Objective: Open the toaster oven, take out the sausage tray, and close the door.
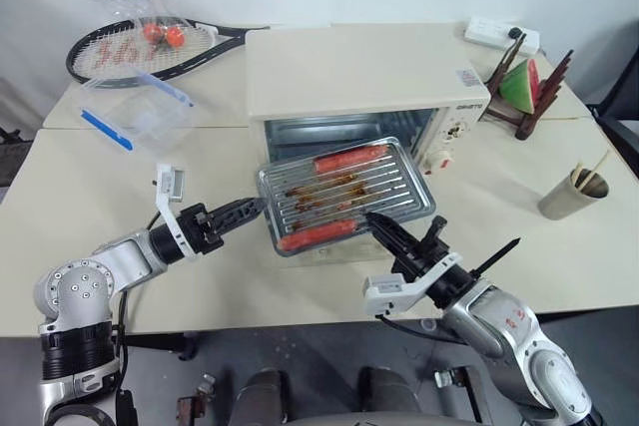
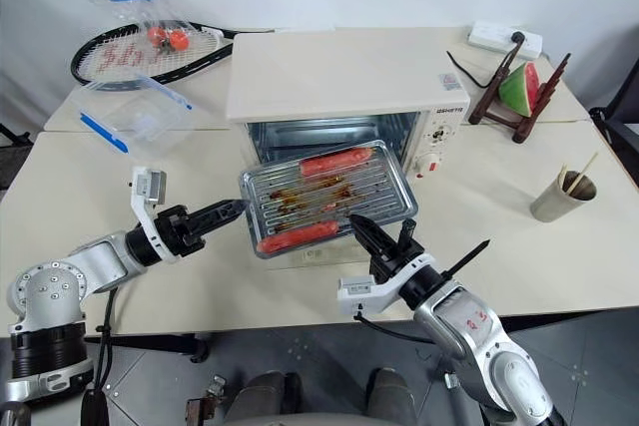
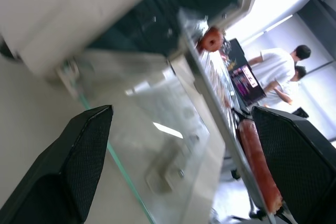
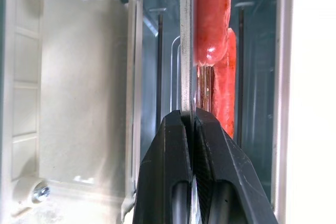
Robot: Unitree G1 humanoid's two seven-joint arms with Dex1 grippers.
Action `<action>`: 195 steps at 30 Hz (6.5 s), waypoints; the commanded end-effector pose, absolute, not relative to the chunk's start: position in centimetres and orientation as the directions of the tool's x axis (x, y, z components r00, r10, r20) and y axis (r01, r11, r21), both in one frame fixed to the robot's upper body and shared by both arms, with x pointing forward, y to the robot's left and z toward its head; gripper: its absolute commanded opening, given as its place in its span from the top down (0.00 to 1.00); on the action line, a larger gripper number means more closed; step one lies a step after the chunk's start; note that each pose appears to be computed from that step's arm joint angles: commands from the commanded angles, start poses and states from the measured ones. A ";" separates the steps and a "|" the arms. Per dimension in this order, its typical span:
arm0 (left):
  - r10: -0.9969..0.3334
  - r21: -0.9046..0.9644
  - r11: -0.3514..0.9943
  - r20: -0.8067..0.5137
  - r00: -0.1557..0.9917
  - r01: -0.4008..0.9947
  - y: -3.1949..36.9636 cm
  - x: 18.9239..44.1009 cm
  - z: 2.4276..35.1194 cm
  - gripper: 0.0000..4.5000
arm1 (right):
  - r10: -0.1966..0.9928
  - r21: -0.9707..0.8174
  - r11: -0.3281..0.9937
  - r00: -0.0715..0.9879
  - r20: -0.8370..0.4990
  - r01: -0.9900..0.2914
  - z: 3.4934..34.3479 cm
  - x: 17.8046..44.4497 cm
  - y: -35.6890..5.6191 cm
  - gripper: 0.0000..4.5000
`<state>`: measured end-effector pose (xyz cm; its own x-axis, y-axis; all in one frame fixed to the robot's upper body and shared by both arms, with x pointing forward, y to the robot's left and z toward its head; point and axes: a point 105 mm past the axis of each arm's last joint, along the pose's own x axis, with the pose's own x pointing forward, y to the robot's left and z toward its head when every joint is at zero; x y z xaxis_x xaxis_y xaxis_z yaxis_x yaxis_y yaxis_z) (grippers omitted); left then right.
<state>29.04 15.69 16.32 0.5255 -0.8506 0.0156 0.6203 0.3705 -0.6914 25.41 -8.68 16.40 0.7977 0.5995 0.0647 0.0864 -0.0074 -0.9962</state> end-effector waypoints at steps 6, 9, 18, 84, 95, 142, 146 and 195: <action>-0.912 -0.808 0.208 0.044 0.408 0.551 14.1 28.3 17.7 0.00 | 0.626 -0.991 0.002 0.773 0.108 0.137 18.2 24.3 -8.9 1.00; -0.914 -0.841 0.143 0.090 0.396 0.522 13.5 28.2 18.2 0.00 | 0.630 -0.992 -0.002 0.770 0.099 0.129 18.1 24.3 -9.0 1.00; -0.898 -0.894 0.076 0.132 0.420 0.442 11.7 27.8 18.0 0.04 | 0.631 -0.992 -0.004 0.770 0.095 0.126 18.1 24.5 -9.0 1.00; -0.714 -0.931 0.265 -0.014 0.700 0.251 24.6 19.7 14.4 1.00 | 0.762 -0.587 0.129 0.459 -0.457 -0.799 16.0 28.0 -19.9 0.00; -0.484 -0.931 0.310 0.022 0.875 0.194 26.7 15.9 13.5 1.00 | 0.706 -0.546 0.196 0.504 -0.498 -0.815 12.2 29.6 -23.2 0.45; -0.273 -0.972 0.231 -0.018 0.962 0.048 26.2 15.8 10.4 1.00 | 0.875 -0.581 0.383 0.484 -0.021 -0.718 25.5 33.8 -15.8 0.99; -0.340 -0.969 0.242 -0.045 0.939 0.041 26.1 15.4 10.2 1.00 | 0.886 -0.572 0.362 0.463 -0.036 -0.736 25.7 33.2 -15.5 0.99; -0.964 -0.950 0.243 -0.212 0.163 0.195 8.0 30.1 9.0 1.00 | 0.706 -0.382 0.452 0.585 -0.399 -0.806 19.6 24.0 -22.3 0.00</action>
